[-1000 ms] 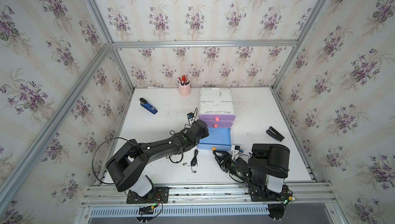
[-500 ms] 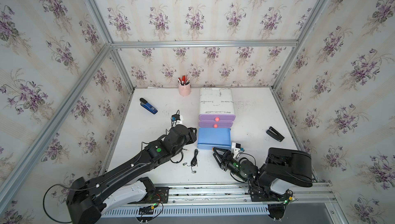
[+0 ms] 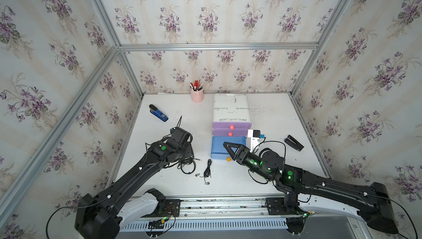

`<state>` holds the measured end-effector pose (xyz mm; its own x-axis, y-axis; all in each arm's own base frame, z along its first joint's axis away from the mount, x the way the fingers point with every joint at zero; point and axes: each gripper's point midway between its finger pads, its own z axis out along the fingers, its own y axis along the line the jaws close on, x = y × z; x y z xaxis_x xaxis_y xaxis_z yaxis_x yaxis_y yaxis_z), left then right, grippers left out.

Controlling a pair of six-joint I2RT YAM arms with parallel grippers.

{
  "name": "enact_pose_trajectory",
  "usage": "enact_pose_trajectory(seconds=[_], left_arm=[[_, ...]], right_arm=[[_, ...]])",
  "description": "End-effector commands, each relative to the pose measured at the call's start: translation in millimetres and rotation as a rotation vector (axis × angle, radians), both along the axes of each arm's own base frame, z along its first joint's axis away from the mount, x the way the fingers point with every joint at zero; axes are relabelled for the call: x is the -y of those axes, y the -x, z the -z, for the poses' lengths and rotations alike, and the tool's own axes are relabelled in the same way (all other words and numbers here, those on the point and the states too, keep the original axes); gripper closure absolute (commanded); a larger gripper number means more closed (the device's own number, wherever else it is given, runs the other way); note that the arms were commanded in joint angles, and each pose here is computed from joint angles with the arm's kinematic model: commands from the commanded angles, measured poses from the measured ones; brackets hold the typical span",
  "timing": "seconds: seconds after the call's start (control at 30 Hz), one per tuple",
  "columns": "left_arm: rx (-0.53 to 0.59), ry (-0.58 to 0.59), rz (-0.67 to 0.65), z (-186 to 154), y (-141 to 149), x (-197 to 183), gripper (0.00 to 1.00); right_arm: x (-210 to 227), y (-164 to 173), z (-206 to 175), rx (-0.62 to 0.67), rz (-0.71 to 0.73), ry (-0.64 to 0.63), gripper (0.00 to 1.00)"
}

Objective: Place the wired earphones into the drawer by color
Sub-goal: Open the drawer in the storage box.

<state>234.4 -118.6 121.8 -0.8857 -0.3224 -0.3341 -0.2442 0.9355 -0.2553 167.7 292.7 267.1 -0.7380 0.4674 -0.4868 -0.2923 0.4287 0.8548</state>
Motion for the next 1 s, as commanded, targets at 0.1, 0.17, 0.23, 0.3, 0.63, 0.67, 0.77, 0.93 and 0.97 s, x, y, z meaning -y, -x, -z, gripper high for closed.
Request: enact_pose_trajectory(seconds=[0.1, 0.17, 0.23, 0.3, 0.63, 0.67, 0.77, 0.93, 0.97], left_arm=[[-0.185, 0.07, 0.083, 35.7, -2.8, 9.2, 0.35], [-0.195, 0.092, 0.043, 44.7, -10.7, 8.4, 0.37], [-0.181, 0.141, 0.003, 49.7, -21.6, 13.3, 0.39], [-0.176, 0.17, -0.043, 53.2, -28.7, 16.2, 0.4], [-0.214, 0.101, -0.204, 81.0, -43.0, 3.2, 0.41], [-0.217, 0.098, -0.211, 83.4, -43.0, 2.3, 0.41], [-0.214, 0.074, -0.24, 88.7, -44.7, -3.1, 0.41], [-0.219, 0.055, -0.25, 97.0, -50.5, -4.5, 0.42], [-0.225, 0.051, -0.255, 99.4, -50.0, -5.2, 0.42]], right_arm=[[30.2, 4.3, 52.0, -0.006, 0.019, 0.267, 0.35], [30.2, 4.5, 56.0, -0.013, 0.019, 0.26, 0.35], [28.0, 5.2, 59.0, -0.017, 0.009, 0.269, 0.35], [25.2, 5.6, 60.2, -0.016, -0.001, 0.282, 0.35], [16.4, 4.5, 58.5, 0.017, -0.029, 0.305, 0.35], [15.6, 4.0, 57.0, 0.022, -0.028, 0.304, 0.35], [12.5, 2.4, 51.9, 0.04, -0.032, 0.317, 0.35], [4.3, 0.8, 43.4, 0.07, -0.053, 0.334, 0.35], [3.3, -0.1, 40.9, 0.077, -0.052, 0.336, 0.35]])
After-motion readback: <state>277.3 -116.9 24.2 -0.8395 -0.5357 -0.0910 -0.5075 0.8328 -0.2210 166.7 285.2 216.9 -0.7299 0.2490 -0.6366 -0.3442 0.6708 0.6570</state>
